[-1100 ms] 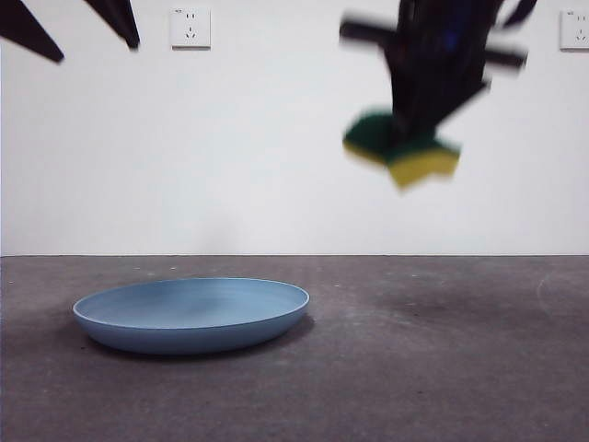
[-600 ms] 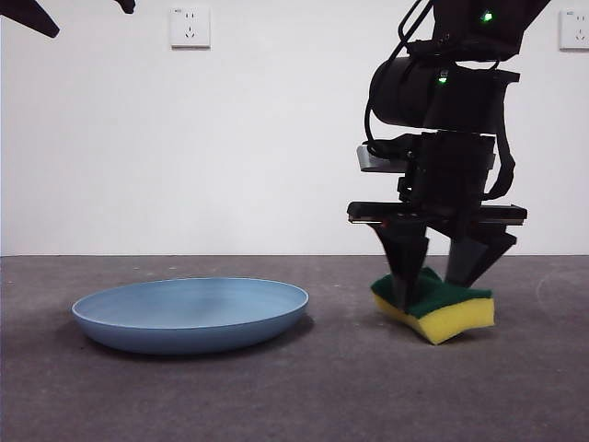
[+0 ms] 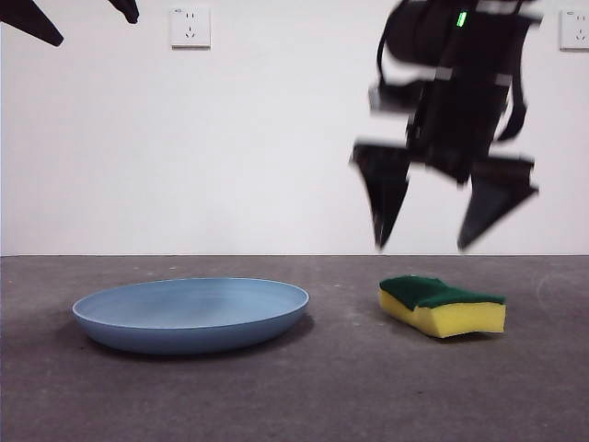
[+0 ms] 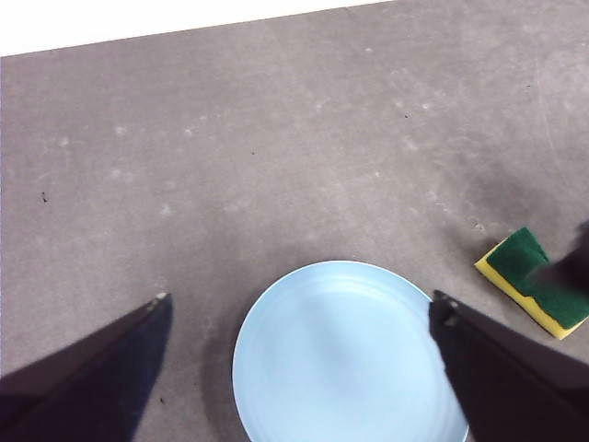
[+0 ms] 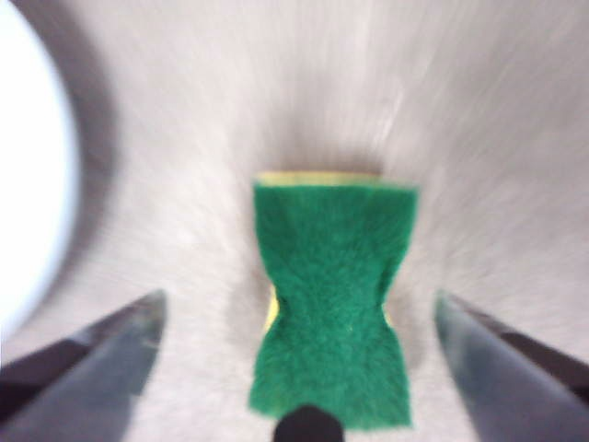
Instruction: Pick up the plate,pick up the cloth,clean the plate with the cloth
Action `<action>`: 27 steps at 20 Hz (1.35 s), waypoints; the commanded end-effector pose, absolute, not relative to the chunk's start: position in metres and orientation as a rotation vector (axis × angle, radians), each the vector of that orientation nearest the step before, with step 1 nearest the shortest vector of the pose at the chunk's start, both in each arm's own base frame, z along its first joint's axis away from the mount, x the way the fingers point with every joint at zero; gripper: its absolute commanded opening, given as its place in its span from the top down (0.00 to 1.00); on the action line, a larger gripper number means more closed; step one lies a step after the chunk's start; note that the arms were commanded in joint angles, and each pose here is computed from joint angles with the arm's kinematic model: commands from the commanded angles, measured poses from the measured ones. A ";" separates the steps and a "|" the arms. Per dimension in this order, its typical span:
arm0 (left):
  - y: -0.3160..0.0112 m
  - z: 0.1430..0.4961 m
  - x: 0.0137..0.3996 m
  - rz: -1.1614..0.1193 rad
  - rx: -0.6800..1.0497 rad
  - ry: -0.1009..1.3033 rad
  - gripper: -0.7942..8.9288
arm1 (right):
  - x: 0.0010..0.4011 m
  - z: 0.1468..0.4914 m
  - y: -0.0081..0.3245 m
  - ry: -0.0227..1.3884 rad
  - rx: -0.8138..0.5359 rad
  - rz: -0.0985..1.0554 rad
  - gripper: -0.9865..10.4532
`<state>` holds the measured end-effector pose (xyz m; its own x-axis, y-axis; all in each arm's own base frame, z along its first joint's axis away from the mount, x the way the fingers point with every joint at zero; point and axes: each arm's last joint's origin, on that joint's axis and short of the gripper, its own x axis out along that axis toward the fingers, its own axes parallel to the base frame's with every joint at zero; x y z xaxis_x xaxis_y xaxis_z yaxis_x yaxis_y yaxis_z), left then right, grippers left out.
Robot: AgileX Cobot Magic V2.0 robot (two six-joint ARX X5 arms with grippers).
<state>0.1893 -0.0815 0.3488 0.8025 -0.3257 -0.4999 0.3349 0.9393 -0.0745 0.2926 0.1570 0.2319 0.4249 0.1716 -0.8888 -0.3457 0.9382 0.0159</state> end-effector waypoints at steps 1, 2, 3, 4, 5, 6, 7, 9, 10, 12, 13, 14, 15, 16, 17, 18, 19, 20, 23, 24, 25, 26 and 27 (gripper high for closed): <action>-0.082 0.348 0.190 -0.355 0.025 0.532 0.85 | 0.279 0.263 0.150 0.998 -0.168 0.351 0.94; -0.082 0.348 0.190 -0.361 0.043 0.528 0.91 | 0.272 0.276 0.146 0.960 -0.164 0.360 0.92; -0.082 0.348 0.190 -0.362 0.051 0.526 0.93 | 0.265 0.287 0.143 0.920 -0.155 0.368 0.92; -0.082 0.348 0.190 -0.363 0.050 0.525 0.93 | 0.258 0.299 0.139 0.879 -0.144 0.373 0.92; -0.082 0.348 0.190 -0.363 0.050 0.525 0.93 | 0.252 0.309 0.136 0.832 -0.133 0.380 0.92; -0.082 0.348 0.189 -0.366 0.059 0.524 0.93 | 0.246 0.318 0.133 0.779 -0.122 0.388 0.92; -0.082 0.348 0.189 -0.368 0.069 0.521 0.93 | 0.239 0.324 0.129 0.726 -0.109 0.396 0.92; -0.081 0.349 0.187 -0.370 0.070 0.504 0.93 | 0.222 0.329 0.123 0.641 -0.087 0.414 0.92; -0.080 0.348 0.185 -0.370 0.068 0.487 0.93 | 0.214 0.327 0.121 0.600 -0.077 0.423 0.92; -0.077 0.340 0.178 -0.372 0.059 0.449 0.93 | 0.198 0.319 0.114 0.531 -0.054 0.434 0.92; -0.076 0.334 0.174 -0.372 0.055 0.431 0.93 | 0.190 0.313 0.111 0.508 -0.045 0.435 0.92; -0.074 0.326 0.170 -0.371 0.050 0.410 0.93 | 0.183 0.308 0.107 0.485 -0.043 0.427 0.92; -0.072 0.318 0.166 -0.371 0.045 0.384 0.93 | 0.176 0.303 0.103 0.460 -0.043 0.409 0.92; -0.069 0.311 0.161 -0.372 0.036 0.348 0.93 | 0.170 0.298 0.100 0.440 -0.044 0.392 0.92; -0.068 0.305 0.156 -0.376 0.027 0.313 0.93 | 0.165 0.295 0.097 0.430 -0.043 0.383 0.92; -0.066 0.299 0.152 -0.386 0.017 0.274 0.93 | 0.161 0.293 0.095 0.427 -0.042 0.384 0.92; -0.065 0.298 0.150 -0.385 0.004 0.269 0.93 | 0.160 0.293 0.094 0.430 -0.041 0.382 0.91; -0.065 0.297 0.149 -0.382 0.000 0.283 0.92 | 0.160 0.293 0.093 0.433 -0.035 0.378 0.91; -0.065 0.295 0.151 -0.376 0.007 0.300 0.92 | 0.160 0.293 0.093 0.436 -0.036 0.381 0.91; -0.065 0.295 0.151 -0.376 0.007 0.301 0.92 | 0.160 0.293 0.093 0.439 -0.037 0.381 0.91; -0.065 0.295 0.151 -0.376 0.007 0.302 0.92 | 0.159 0.293 0.093 0.440 -0.037 0.381 0.91; -0.065 0.295 0.151 -0.376 0.007 0.302 0.92 | 0.159 0.293 0.093 0.440 -0.037 0.381 0.91; -0.065 0.295 0.151 -0.377 0.007 0.303 0.92 | 0.159 0.293 0.093 0.440 -0.037 0.381 0.91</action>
